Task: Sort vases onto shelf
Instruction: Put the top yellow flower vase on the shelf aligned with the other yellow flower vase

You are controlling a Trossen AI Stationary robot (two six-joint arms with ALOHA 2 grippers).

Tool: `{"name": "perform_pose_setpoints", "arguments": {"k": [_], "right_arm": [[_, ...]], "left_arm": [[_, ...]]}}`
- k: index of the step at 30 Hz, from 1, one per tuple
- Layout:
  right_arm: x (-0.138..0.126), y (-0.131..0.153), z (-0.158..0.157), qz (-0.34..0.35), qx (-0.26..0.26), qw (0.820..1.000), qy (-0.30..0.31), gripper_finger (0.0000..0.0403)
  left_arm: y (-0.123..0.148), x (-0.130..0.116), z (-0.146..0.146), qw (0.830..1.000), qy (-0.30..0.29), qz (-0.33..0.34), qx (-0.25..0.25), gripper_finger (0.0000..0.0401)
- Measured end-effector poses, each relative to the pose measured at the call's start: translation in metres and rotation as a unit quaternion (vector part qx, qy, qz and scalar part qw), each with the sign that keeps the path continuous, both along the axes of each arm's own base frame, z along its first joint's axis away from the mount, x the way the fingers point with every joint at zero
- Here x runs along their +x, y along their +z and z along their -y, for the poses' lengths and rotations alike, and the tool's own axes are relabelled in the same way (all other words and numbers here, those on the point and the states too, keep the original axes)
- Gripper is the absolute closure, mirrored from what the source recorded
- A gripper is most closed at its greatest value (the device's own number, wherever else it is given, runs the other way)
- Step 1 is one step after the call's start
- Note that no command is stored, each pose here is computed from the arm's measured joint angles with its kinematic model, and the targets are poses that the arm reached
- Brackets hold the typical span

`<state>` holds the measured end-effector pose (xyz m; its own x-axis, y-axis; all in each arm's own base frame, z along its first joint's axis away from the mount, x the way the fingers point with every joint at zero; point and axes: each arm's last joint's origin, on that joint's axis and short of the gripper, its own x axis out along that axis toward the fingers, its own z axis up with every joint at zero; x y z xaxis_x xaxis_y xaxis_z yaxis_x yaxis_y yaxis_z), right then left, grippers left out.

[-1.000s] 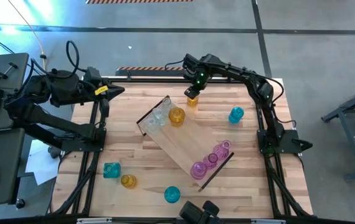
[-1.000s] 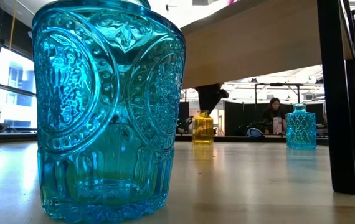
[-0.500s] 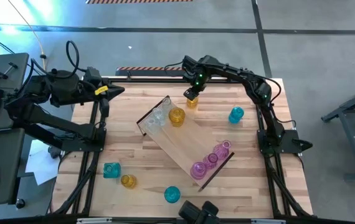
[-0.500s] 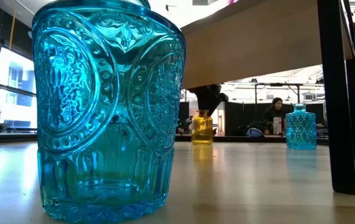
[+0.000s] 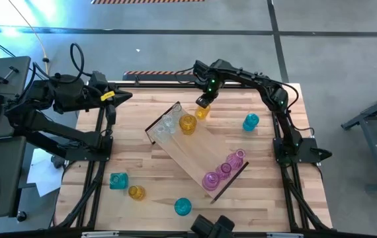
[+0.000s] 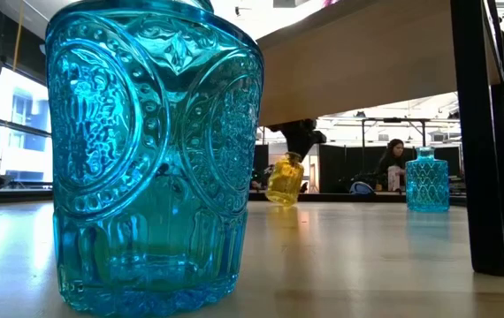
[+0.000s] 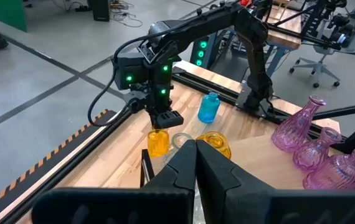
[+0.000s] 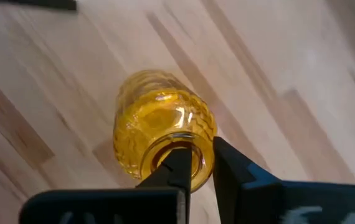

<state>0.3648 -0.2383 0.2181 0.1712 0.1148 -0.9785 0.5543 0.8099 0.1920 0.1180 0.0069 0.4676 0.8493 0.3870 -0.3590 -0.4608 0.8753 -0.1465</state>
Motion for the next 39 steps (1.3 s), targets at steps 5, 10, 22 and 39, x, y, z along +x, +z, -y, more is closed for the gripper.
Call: {"name": "perform_pose_setpoints", "arguments": {"k": [5,10,22,39], "right_arm": [[-0.005,0.001,-0.008,-0.036,0.017,0.999,0.013,0.0396],[-0.008,0.006,-0.018,-0.062,0.018,0.998,0.024,0.0397],[-0.027,0.065,-0.043,-0.054,-0.041,0.998,0.014,0.0400],[-0.083,0.172,-0.126,0.044,-0.114,0.992,0.021,0.0402]], "left_arm": [[0.000,0.000,0.000,1.000,0.000,0.000,0.000,0.0401],[0.000,0.000,0.000,1.000,0.001,0.001,-0.002,0.0401],[0.000,0.000,0.000,1.000,-0.004,0.002,-0.006,0.0401],[-0.001,0.006,0.001,1.000,-0.001,-0.003,-0.012,0.0400]]}}
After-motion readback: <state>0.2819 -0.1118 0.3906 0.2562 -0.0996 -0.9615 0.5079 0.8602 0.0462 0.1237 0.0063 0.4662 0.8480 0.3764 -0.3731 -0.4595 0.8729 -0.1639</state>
